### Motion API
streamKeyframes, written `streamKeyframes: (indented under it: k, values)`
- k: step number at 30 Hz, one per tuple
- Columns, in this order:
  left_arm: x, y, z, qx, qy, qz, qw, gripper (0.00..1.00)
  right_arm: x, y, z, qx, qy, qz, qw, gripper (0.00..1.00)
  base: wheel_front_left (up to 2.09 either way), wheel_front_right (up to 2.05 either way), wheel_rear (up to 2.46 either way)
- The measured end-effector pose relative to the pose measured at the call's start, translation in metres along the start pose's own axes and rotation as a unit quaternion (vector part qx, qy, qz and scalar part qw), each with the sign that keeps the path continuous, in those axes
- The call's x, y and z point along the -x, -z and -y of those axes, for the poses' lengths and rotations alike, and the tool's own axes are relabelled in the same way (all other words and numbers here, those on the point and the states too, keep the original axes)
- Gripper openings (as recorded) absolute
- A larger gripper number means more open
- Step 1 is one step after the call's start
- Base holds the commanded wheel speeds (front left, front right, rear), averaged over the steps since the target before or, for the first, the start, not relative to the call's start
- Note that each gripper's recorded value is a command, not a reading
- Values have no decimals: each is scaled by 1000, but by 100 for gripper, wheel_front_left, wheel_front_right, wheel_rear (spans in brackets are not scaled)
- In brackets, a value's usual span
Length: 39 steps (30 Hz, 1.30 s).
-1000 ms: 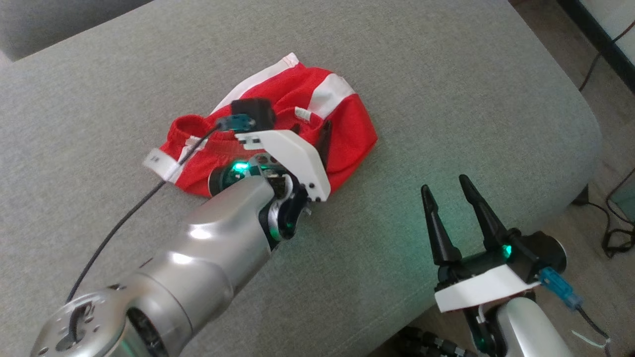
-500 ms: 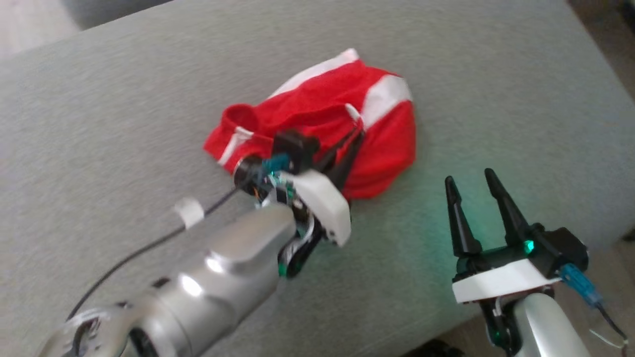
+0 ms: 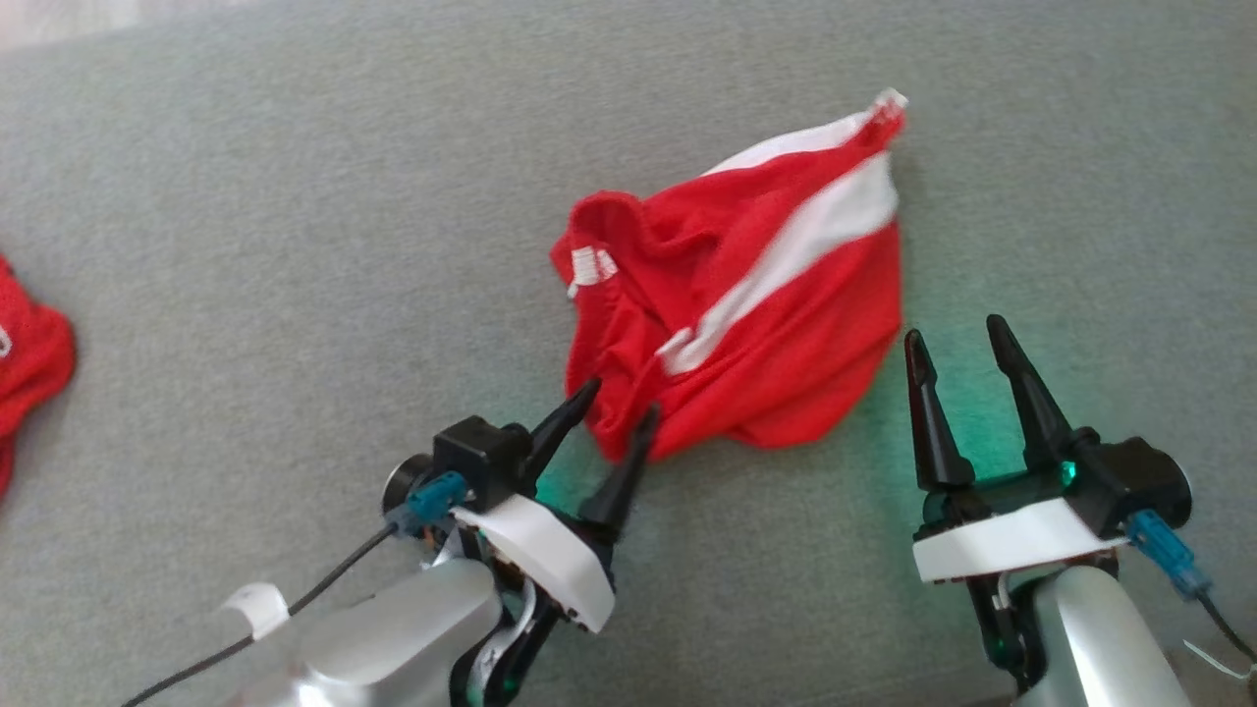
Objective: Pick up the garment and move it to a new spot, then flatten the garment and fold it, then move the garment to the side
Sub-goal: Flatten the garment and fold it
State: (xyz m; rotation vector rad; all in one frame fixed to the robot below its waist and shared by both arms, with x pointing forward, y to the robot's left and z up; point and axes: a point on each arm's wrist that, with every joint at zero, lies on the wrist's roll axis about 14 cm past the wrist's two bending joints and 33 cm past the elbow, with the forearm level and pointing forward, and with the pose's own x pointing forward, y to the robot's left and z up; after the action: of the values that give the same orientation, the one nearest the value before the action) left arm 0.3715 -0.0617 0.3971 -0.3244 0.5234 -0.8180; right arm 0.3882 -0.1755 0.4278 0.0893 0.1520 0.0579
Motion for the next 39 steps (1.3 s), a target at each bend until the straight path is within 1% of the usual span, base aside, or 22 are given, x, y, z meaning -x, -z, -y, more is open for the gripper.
streamKeyframes:
  k: [2, 5, 6, 8, 9, 10, 11, 12, 15, 20, 21, 22, 23, 24, 25, 26, 32, 35, 39]
  values:
    - [5, 0, 2, 1, 3, 0, 1000, 100, -4, 1, -5, 1, -9, -1, 1000, 100, 0, 0, 0]
    - [6, -14, 6, -17, 0, 19, 1000, 100, -8, 0, -10, 1, -17, 1, 1000, 100, 0, 0, 0]
    - [6, -19, 7, -25, 0, 23, 999, 100, -9, -1, -10, 1, -18, 3, 1000, 100, 0, 0, 0]
    - [4, -40, 10, -58, 2, 39, 998, 100, -8, -2, -11, 5, -19, 5, 1000, 100, 0, 0, 0]
    - [4, -40, 10, -58, 2, 39, 998, 100, -8, -2, -11, 5, -19, 5, 1000, 100, 0, 0, 0]
    - [2, -46, 11, -68, 4, 40, 997, 100, -8, -2, -11, 5, -19, 5, 1000, 100, 0, 0, 0]
    - [-1, -50, 10, -97, 7, 28, 995, 100, -6, -3, -12, 6, -20, 5, 1000, 100, 0, 0, 0]
    - [-3, -50, 10, -111, 10, 20, 994, 100, -5, -3, -11, 6, -19, 5, 1000, 100, 0, 0, 0]
    - [-8, -42, 10, -128, 19, -17, 992, 100, -2, -3, -8, 6, -13, 4, 1000, 100, 0, 0, 0]
    - [-12, -20, 13, -138, 37, -74, 987, 100, 4, -5, 2, 4, 3, 5, 1000, 100, 0, 0, 0]
    - [-13, -20, 13, -139, 39, -76, 987, 94, 5, -5, 4, 5, 6, 5, 1000, 100, 0, 0, 0]
    - [-14, -19, 12, -140, 38, -78, 986, 68, 7, -5, 5, 5, 8, 5, 1000, 100, 0, 0, 0]
    - [-15, -17, 11, -141, 37, -80, 986, 45, 8, -5, 7, 4, 11, 5, 1000, 100, 0, 0, 0]
    - [-16, -17, 10, -142, 36, -82, 986, 28, 8, -6, 8, 1, 14, 6, 1000, 100, 0, 0, 0]
    - [-17, -16, 9, -143, 36, -83, 986, 5, 9, -6, 9, 1, 16, 6, 1000, 100, 0, 0, 0]
    - [-17, -16, 9, -143, 36, -83, 986, 0, 10, -6, 10, 1, 17, 6, 1000, 100, 0, 0, 0]
    - [-18, -14, 13, -135, 47, -87, 986, 0, 12, -7, 12, -2, 21, 7, 1000, 100, 0, 0, 0]
    - [-20, -27, 21, -128, 62, -53, 988, 0, 12, -7, 11, -2, 19, 8, 1000, 100, 0, 0, 0]
    - [-26, -65, 49, -91, 104, 20, 990, 0, 10, -6, 9, -3, 16, 7, 1000, 100, 0, 0, 0]
